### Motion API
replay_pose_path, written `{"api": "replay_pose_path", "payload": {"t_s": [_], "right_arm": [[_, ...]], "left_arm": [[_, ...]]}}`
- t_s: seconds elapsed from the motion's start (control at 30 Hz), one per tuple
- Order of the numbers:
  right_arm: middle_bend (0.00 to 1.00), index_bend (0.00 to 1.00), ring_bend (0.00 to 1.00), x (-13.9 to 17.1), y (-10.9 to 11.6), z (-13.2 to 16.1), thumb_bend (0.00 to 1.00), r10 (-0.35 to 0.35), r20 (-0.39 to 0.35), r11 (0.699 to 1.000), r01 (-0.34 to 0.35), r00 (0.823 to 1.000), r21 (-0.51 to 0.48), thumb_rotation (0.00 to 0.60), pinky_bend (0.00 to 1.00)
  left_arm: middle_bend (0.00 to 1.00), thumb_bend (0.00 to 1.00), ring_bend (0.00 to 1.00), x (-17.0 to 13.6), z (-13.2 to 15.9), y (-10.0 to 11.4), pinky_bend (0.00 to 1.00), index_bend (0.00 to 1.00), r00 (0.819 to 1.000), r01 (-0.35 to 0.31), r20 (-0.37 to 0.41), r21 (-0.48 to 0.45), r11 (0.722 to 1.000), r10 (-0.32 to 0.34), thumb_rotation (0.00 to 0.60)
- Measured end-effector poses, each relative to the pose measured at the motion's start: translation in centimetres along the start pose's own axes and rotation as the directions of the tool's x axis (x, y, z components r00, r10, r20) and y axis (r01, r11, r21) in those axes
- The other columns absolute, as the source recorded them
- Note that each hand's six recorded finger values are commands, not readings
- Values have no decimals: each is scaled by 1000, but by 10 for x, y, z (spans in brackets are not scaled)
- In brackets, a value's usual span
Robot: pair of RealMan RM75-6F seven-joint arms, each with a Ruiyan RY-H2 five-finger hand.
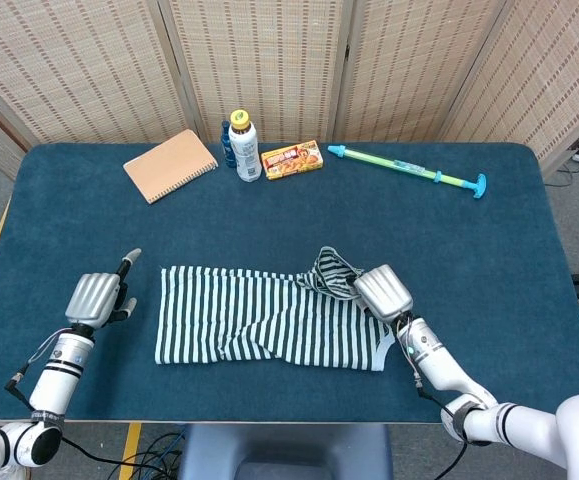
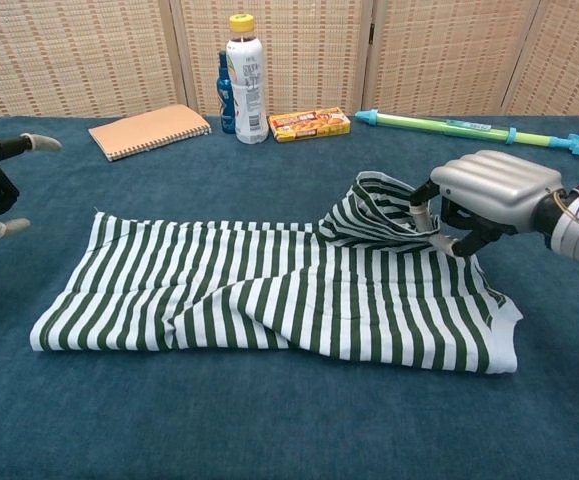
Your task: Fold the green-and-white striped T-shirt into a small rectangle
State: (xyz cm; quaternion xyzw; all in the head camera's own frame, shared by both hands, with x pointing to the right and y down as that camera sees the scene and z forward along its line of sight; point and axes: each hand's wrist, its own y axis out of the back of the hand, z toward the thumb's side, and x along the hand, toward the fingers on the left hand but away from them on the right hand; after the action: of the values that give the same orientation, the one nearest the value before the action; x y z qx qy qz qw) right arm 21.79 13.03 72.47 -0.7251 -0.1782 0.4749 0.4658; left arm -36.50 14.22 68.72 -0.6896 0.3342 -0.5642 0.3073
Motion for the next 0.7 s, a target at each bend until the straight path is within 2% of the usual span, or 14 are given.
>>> {"api": "replay_pose_path", "payload": {"t_s": [0.3,0.37,0.43,0.47,0.53,0.7], "right_arm": [[979,542,1000,27,-11,0,480,28,-26,999,-27,999,21,600,1000],[968,424,1000,30,-14,-1,480,42,-27,999,-41,999,29,600,1000],[960,242,1000,32,-14,0,480,52,-30,998,-51,998,30,600,1000],[959,197,1000,33,-14,1,480,52,-33,998,-52,998,28,600,1000],[959,153,1000,35,-12,4,480,51,-47,998,-50,998,24,600,1000],[959,138,1000,44,-8,10,480,61,-88,998,-59,994,30,600,1000]], "left_arm": [[841,399,819,2,4,-2,944,0,1000,9,6,4,1000,-9,600],[841,399,819,2,4,-2,944,0,1000,12,6,5,1000,-12,600],[841,399,819,2,4,-3,944,0,1000,13,6,5,1000,-13,600],[841,399,819,2,4,-3,944,0,1000,14,7,5,1000,-14,600],[842,399,819,2,4,-3,944,0,1000,14,7,5,1000,-14,600],[841,400,819,2,4,-2,944,0,1000,13,5,5,1000,-13,600]]}}
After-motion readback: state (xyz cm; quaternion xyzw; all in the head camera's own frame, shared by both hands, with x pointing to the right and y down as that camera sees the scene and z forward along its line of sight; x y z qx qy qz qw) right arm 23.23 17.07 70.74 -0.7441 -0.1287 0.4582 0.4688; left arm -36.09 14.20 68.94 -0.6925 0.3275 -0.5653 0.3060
